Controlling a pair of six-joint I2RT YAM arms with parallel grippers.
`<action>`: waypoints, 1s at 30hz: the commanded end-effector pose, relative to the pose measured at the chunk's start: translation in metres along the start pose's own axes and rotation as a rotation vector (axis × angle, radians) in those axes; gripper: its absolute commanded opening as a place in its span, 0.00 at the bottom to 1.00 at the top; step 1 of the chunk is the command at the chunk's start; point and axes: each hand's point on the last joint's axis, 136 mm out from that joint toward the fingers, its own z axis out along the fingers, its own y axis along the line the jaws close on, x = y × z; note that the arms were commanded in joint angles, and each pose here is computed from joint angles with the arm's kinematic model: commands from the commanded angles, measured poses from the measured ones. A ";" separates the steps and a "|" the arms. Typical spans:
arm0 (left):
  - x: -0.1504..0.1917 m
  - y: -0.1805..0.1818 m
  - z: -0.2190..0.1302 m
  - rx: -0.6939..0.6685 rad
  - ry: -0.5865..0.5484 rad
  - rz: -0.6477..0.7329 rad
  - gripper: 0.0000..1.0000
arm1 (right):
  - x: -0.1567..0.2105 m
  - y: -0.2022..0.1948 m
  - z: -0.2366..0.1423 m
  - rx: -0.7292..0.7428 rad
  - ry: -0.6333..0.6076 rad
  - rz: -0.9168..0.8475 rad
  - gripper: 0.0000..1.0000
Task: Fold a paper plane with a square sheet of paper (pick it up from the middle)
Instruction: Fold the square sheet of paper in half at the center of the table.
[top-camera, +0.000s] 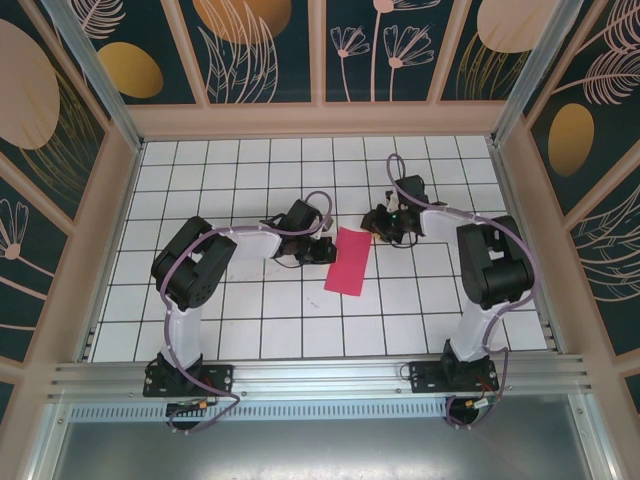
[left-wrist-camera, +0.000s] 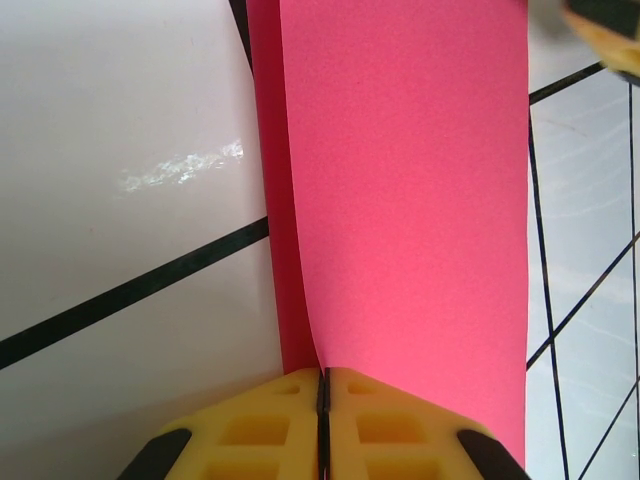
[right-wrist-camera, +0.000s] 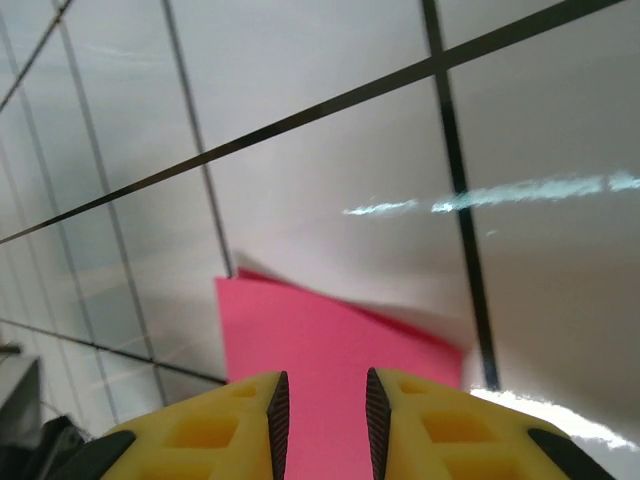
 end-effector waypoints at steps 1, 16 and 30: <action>0.030 0.033 0.010 -0.112 0.081 -0.038 0.12 | 0.022 0.024 -0.006 -0.093 0.019 0.006 0.31; 0.034 0.034 0.009 -0.107 0.087 -0.041 0.11 | 0.065 -0.025 0.024 0.042 0.106 0.050 0.31; 0.033 0.031 0.008 -0.092 0.081 -0.042 0.11 | 0.103 -0.011 0.008 -0.036 0.136 0.036 0.32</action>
